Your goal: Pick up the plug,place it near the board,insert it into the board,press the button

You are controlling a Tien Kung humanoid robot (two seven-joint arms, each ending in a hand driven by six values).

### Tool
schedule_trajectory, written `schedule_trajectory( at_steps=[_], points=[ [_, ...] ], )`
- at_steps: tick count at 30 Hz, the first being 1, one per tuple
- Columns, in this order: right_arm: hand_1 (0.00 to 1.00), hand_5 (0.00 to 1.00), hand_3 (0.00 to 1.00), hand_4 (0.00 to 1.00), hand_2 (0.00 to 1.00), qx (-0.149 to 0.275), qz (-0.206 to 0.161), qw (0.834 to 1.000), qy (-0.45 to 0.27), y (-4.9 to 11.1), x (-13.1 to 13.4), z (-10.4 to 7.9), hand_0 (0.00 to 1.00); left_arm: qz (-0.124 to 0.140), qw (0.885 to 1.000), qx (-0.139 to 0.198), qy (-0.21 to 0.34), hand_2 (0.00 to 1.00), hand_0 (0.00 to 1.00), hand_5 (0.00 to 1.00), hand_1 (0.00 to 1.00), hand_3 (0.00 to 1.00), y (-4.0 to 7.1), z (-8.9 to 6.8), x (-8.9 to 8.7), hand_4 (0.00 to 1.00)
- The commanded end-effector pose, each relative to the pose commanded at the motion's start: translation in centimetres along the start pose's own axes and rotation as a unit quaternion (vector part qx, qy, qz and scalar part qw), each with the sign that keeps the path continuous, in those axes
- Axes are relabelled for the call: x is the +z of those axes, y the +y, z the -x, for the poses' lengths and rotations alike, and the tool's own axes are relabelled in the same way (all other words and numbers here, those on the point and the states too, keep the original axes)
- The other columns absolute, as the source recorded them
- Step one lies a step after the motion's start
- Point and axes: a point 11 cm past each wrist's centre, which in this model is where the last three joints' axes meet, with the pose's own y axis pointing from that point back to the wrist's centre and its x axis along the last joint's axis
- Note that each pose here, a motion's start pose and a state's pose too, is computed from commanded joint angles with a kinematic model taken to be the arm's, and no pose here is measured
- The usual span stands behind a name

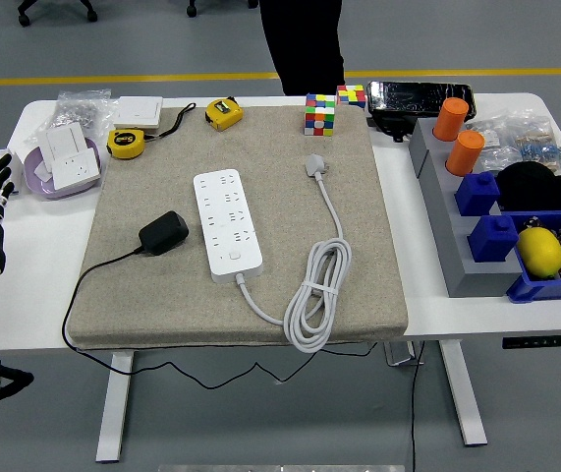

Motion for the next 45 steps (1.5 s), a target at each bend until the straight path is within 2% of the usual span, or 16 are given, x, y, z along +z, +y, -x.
schedule_trajectory(
  at_steps=[6, 9, 10, 15, 16, 21, 22, 27, 28, 33, 34, 39, 40, 45],
  points=[
    [0.745, 0.969, 0.769, 0.998, 0.741, 0.0, -0.001, 1.0, -0.001, 0.0, -0.1, 0.0, 0.81, 0.017, 0.999, -0.004, 0.049, 0.998, 0.998, 0.998, 0.998, 0.935, -0.1, 0.5, 0.4, 0.998],
    [0.745, 0.969, 0.769, 0.998, 0.741, 0.0, -0.002, 1.0, -0.002, 0.0, -0.2, 0.0, 0.81, 0.025, 0.997, 0.004, 0.072, 0.998, 0.998, 0.998, 0.998, 0.935, -0.2, 0.3, 0.6, 0.998],
    [0.745, 0.967, 0.769, 0.998, 0.742, 0.0, -0.002, 1.0, -0.003, 0.0, -0.2, 0.0, 0.81, 0.027, 0.996, 0.008, 0.082, 0.998, 0.81, 0.998, 0.879, 0.998, -0.2, 0.3, 0.6, 0.998],
    [0.745, 0.967, 0.769, 0.998, 0.742, 0.0, -0.002, 1.0, -0.004, 0.0, -0.2, 0.0, 0.81, 0.028, 0.994, 0.012, 0.109, 0.998, 0.81, 0.998, 0.879, 0.998, -0.2, 0.2, 0.6, 0.998],
    [0.746, 0.969, 0.769, 0.998, 0.742, 0.0, -0.003, 1.0, -0.004, 0.0, -0.2, 0.0, 0.81, 0.023, 0.994, 0.006, 0.107, 0.452, 0.47, 0.998, 0.461, 0.679, -0.2, 0.4, 0.5, 0.998],
    [0.746, 0.969, 0.769, 0.998, 0.742, 0.002, -0.01, 1.0, -0.005, 0.0, -1.0, -0.3, 0.81, 0.017, 0.996, 0.002, 0.084, 0.452, 0.47, 0.998, 0.461, 0.679, -0.1, 0.4, 0.3, 0.998],
    [0.745, 0.967, 0.769, 0.998, 0.742, 0.003, -0.012, 1.0, -0.005, 0.0, -1.1, -0.3, 0.809, 0.016, 0.997, 0.001, 0.08, 0.793, 0.998, 0.998, 0.958, 0.537, -0.2, 0.4, 0.3, 0.998],
    [0.745, 0.967, 0.769, 0.998, 0.742, 0.002, -0.01, 1.0, -0.003, 0.0, -1.2, -0.3, 0.809, 0.018, 0.998, -0.001, 0.062, 0.793, 0.998, 0.998, 0.958, 0.537, -0.5, 0.6, 0.6, 0.998],
    [0.745, 0.968, 0.769, 0.998, 0.742, 0.002, -0.011, 1.0, -0.003, 0.0, -1.2, -0.3, 0.81, 0.019, 0.998, 0.0, 0.063, 0.998, 0.998, 0.998, 0.998, 0.937, -0.6, 0.6, 0.6, 0.998],
    [0.745, 0.968, 0.769, 0.998, 0.742, 0.001, -0.013, 1.0, -0.004, 0.0, -1.4, -0.2, 0.81, 0.016, 0.997, 0.0, 0.078, 0.998, 0.998, 0.998, 0.998, 0.937, -0.5, 0.7, 0.4, 0.998],
    [0.745, 0.968, 0.769, 0.998, 0.743, 0.001, -0.013, 1.0, -0.004, 0.0, -1.4, -0.2, 0.81, 0.015, 0.997, 0.001, 0.079, 0.707, 0.687, 0.998, 0.608, 0.998, -0.5, 0.7, 0.4, 0.998],
    [0.745, 0.968, 0.769, 0.998, 0.743, 0.001, -0.013, 1.0, -0.003, 0.0, -1.4, -0.2, 0.81, 0.011, 0.998, -0.007, 0.065, 0.707, 0.687, 0.998, 0.608, 0.998, -0.5, 0.9, 0.4, 0.998],
    [0.746, 0.969, 0.769, 0.998, 0.742, 0.001, -0.013, 1.0, -0.001, 0.0, -1.4, -0.2, 0.809, 0.011, 0.998, -0.006, 0.056, 0.373, 0.875, 0.998, 0.587, 0.573, -0.5, 0.8, 0.4, 0.998],
    [0.746, 0.969, 0.769, 0.998, 0.742, -0.001, -0.011, 1.0, 0.005, 0.0, -1.2, 0.0, 0.809, 0.009, 0.999, -0.001, 0.036, 0.373, 0.875, 0.998, 0.587, 0.573, -0.4, 0.4, 0.2, 0.998]
  ],
)
